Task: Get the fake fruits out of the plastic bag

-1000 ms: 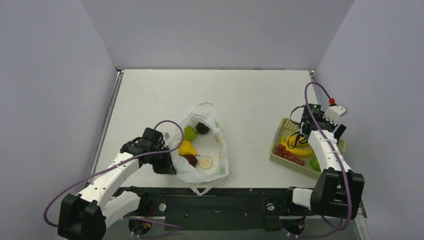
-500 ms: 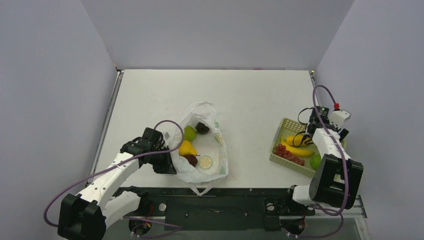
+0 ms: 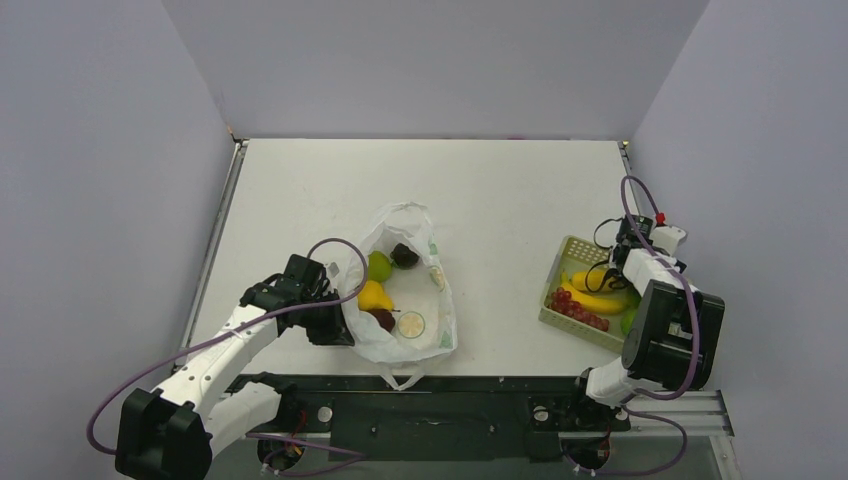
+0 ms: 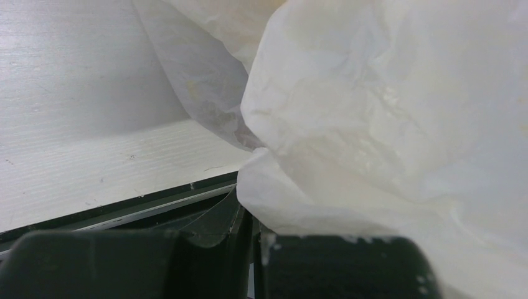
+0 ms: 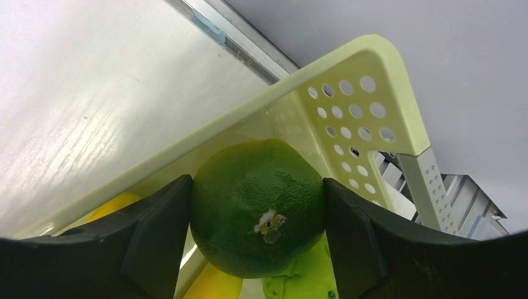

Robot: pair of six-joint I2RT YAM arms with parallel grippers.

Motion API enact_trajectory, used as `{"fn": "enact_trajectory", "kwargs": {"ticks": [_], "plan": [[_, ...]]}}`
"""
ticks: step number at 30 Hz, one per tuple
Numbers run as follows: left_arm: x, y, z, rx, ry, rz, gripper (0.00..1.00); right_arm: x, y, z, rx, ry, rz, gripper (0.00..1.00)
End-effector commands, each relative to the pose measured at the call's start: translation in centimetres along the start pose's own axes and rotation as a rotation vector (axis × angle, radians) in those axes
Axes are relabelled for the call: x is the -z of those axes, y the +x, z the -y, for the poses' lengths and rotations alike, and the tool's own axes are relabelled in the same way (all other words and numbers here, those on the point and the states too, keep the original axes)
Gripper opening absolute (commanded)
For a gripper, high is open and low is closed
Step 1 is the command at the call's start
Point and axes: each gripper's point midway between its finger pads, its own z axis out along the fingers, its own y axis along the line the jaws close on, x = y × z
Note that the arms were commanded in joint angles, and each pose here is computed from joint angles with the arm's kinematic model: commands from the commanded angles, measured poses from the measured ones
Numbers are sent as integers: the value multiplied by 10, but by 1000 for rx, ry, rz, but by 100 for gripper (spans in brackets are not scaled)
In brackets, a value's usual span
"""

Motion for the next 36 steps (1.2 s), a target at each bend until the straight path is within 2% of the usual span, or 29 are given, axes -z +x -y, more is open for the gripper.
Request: {"fn": "enact_trajectory", "kwargs": {"ticks": [1, 5, 9, 12, 15, 16, 17, 18, 19, 20, 21, 22, 23, 24, 26, 30, 33, 36], "plan": [[2, -9, 9, -10, 44, 44, 0, 10, -23, 2, -30, -7, 52, 71], [1, -7, 8, -9, 43, 41, 0, 23, -32, 9, -45, -8, 83, 83], [1, -6, 8, -13, 46, 37, 0, 35, -40, 14, -44, -10, 113, 86], [1, -6, 8, -12, 47, 37, 0, 61, -61, 14, -32, -17, 202, 87], [1, -5, 8, -11, 45, 37, 0, 115, -81, -31, 48, -211, 349, 85], [1, -5, 8, -11, 45, 37, 0, 153, -88, -61, 76, -370, 429, 85], [1, -6, 8, -11, 44, 40, 0, 174, -93, -77, 109, -454, 486, 85], [1, -6, 8, -12, 44, 42, 0, 214, -86, -104, 161, -631, 536, 84], [2, -7, 8, -11, 44, 44, 0, 242, -90, -114, 171, -732, 595, 84], [2, -7, 9, -10, 46, 46, 0, 282, -71, -140, 248, -924, 614, 84], [2, -8, 9, -10, 46, 48, 0, 309, -69, -149, 264, -1028, 660, 84], [1, -8, 9, -9, 45, 47, 0, 351, -42, -165, 354, -1217, 675, 84], [2, -8, 8, -8, 44, 50, 0, 377, -31, -173, 406, -1315, 709, 84], [2, -8, 9, -6, 44, 51, 0, 411, 0, -180, 531, -1455, 732, 84], [2, -9, 9, -6, 45, 56, 0, 453, 50, -188, 730, -1609, 754, 83], [6, -11, 12, -13, 50, 68, 0, 485, 137, -201, 1055, -1727, 739, 77], [11, -14, 13, -15, 45, 83, 0, 493, 191, -210, 1262, -1762, 721, 75], [15, -16, 14, -19, 46, 95, 0, 491, 218, -219, 1386, -1758, 715, 73]]}}
